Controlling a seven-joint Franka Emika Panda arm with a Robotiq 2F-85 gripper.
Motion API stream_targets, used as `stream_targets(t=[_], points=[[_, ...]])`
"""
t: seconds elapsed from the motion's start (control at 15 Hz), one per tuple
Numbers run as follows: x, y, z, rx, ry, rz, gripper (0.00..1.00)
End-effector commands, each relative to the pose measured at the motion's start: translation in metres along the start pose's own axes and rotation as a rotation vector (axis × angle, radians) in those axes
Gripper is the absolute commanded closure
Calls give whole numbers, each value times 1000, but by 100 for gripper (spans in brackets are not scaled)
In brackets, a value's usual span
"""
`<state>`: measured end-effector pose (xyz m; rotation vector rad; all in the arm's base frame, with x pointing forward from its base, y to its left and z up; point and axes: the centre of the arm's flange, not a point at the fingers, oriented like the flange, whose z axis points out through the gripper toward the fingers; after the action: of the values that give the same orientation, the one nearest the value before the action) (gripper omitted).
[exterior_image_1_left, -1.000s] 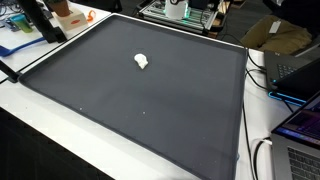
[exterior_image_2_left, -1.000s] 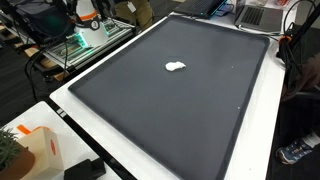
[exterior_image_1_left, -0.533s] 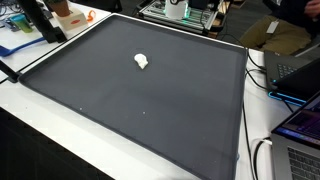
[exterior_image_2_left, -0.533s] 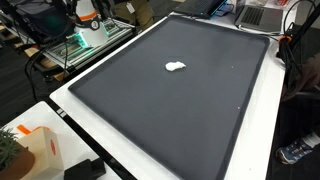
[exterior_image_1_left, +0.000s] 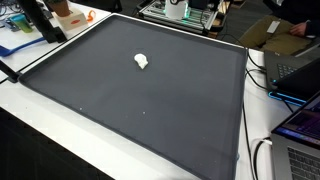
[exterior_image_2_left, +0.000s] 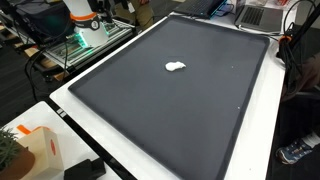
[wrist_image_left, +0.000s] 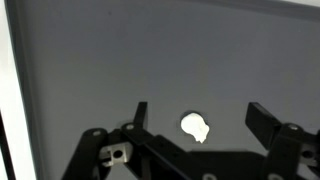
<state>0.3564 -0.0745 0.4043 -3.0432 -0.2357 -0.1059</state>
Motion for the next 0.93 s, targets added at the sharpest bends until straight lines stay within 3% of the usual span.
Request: stream_targets(t=[0.0,0.27,0.4,0.53,0.6,0.87], points=[[16,-30,31,-74,110,-3,0],[24,-47,52,-113,291,49,0],[36,-52,64,-110,333,83,0],[45,-58,84,-55,257,84,0],[56,-48,50,-104,298,67,0],[59,-58,76,-76,242,69,0]])
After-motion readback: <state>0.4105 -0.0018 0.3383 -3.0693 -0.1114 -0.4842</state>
